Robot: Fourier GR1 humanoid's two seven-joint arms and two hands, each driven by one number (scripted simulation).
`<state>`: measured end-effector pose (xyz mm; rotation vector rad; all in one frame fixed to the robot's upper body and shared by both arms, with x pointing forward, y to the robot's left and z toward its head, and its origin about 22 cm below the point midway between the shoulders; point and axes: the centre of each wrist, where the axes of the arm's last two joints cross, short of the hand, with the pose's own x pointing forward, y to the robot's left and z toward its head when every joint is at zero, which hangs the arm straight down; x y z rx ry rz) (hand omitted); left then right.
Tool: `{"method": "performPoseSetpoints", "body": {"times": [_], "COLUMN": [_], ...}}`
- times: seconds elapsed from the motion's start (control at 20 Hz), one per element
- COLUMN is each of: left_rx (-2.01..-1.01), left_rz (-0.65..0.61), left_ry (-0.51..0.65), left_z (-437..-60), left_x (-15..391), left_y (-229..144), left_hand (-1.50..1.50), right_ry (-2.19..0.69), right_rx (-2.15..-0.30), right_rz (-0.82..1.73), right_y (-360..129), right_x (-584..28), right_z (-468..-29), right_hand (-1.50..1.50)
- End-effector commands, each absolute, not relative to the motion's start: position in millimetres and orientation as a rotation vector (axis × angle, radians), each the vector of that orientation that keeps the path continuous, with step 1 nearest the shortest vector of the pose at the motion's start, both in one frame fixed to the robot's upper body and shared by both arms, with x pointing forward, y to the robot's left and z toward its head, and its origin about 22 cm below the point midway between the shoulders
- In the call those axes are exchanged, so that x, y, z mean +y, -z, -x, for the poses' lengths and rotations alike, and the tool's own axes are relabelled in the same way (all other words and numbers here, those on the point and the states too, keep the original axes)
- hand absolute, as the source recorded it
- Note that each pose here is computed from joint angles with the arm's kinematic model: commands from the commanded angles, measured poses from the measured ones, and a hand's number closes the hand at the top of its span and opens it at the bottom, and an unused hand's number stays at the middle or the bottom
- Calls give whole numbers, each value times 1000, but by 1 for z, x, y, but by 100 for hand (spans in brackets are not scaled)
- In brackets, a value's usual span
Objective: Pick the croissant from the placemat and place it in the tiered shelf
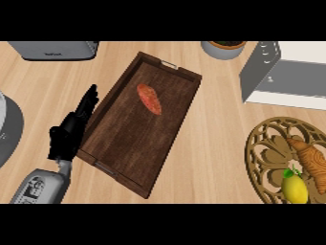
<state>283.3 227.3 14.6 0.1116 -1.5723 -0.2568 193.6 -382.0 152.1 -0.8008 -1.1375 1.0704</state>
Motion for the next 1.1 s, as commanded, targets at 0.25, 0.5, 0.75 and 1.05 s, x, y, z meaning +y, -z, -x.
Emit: {"method": "performPoseSetpoints", "body": {"times": [0.25,0.5,0.75,1.05], "left_rx": [-1584,-1566,-1579,-1554], "left_rz": [-110,-97,-105,-93], "left_ry": [247,255,250,266], "left_z": [-279,-271,-291,-273], "left_x": [204,231,208,222], "left_y": [-3,-22,-1,3], "left_hand": [0,0,0,0], "right_ry": [-1012,-1024,-1024,-1018], "right_rx": [-1137,-1122,-1087,-1069], "right_rz": [849,850,857,866], "right_y": [-139,-124,-116,-97], "right_x": [-356,-352,-364,-363], "right_z": [-185,-176,-199,-201], "right_hand": [-150,-150,-150,-150]}}
